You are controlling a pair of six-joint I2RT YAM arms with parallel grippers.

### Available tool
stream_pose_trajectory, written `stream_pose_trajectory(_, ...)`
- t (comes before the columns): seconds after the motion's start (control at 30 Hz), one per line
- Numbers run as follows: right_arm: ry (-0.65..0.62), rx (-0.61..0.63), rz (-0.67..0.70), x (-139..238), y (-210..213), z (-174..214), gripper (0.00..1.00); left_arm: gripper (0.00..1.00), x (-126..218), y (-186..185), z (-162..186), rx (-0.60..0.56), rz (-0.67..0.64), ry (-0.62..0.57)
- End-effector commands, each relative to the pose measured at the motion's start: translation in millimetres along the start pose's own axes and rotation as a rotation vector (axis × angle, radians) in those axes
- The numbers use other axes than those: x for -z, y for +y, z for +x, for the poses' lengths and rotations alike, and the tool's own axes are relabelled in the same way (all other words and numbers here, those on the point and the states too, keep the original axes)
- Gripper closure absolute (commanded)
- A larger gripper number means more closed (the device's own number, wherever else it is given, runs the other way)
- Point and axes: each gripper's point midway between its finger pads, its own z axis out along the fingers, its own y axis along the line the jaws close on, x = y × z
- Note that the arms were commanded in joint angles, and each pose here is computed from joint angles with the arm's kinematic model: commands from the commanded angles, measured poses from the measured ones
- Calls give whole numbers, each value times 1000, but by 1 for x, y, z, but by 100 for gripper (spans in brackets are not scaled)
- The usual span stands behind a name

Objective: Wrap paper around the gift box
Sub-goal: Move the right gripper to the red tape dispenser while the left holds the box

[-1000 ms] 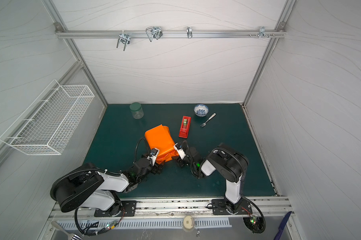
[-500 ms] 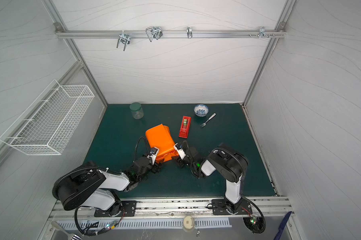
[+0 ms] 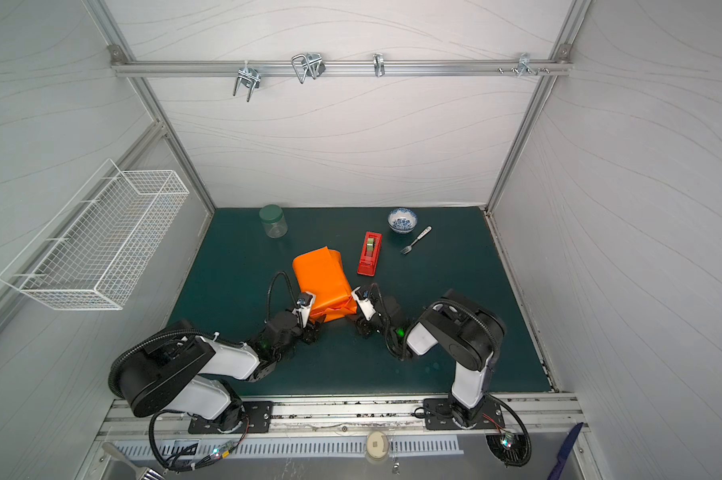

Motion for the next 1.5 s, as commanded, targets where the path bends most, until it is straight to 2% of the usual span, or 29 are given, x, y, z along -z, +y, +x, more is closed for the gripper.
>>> stream_pose_trajectory(0.0,-18,-61,13,11,-7,-6,38,27,-1,1,-13,33,2,-54)
stream_pose_trajectory(0.17,4,-138,38,26,-16,-14,35,27,-1,3,-12,44,-4,-51)
stream_pose_trajectory(0.5,122,-456,63,46,-55,-44,32,27,-3,5,-9,52,-13,-38)
stream_pose_trajectory(0.67,228,-553,16,39,-47,-25,41,27,-3,5,-8,56,-12,-37)
stream_pose_trajectory(0.8,218,-590,58,42,-56,-16,43,27,-3,4,-7,58,-10,-36)
stream_pose_trajectory(1.07,191,-739,78,35,-96,-51,51,27,-4,4,-6,58,-10,-31)
stream_pose_trajectory(1.47,220,-882,13,-6,-142,-83,60,27,-4,4,-6,59,-11,-31)
